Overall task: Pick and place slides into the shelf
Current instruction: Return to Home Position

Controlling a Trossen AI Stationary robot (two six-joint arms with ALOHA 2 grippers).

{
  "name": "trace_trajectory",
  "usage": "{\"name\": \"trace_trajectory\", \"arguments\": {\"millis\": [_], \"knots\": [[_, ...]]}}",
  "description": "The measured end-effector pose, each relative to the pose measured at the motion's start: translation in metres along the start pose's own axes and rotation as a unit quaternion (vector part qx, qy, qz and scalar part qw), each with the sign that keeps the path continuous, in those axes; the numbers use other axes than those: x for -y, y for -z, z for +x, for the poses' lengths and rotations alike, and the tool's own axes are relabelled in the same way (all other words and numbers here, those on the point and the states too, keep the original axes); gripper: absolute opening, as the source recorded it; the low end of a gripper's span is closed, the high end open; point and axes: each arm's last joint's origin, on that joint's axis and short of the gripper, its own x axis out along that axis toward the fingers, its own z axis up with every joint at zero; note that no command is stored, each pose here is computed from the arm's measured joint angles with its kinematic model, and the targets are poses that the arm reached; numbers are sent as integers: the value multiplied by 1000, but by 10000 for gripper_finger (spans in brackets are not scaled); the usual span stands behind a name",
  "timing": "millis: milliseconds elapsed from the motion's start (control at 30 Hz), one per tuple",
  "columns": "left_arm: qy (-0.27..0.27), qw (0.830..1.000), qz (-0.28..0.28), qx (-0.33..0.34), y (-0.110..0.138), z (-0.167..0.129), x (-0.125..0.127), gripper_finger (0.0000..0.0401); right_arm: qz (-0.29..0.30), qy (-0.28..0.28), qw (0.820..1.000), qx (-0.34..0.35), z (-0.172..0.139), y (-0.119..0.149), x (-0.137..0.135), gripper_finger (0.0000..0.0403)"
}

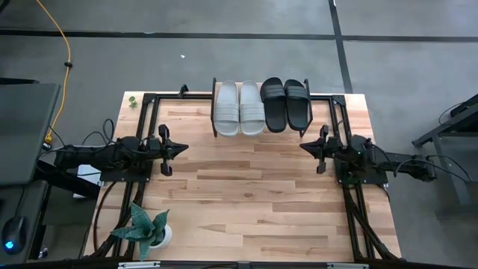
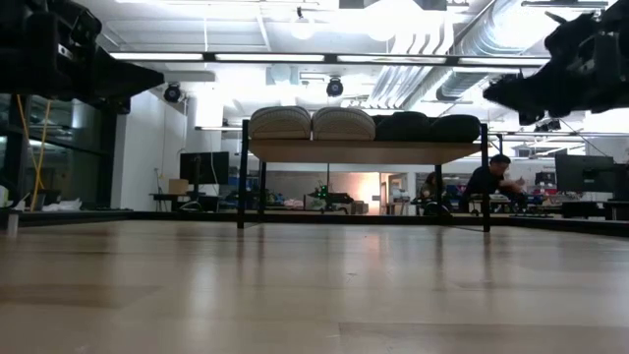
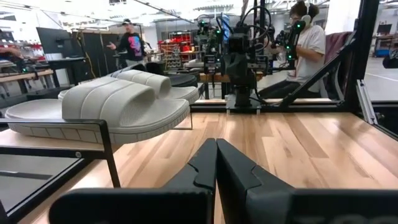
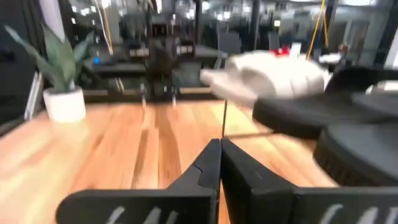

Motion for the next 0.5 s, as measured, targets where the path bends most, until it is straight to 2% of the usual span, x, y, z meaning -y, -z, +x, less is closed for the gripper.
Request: {"name": "trace_trajectory", "arguments": {"millis": [500], "knots": [[-2,1000,11,-22,4,3,1,1,-6,0,1000,-12,0,2,0,0]]}}
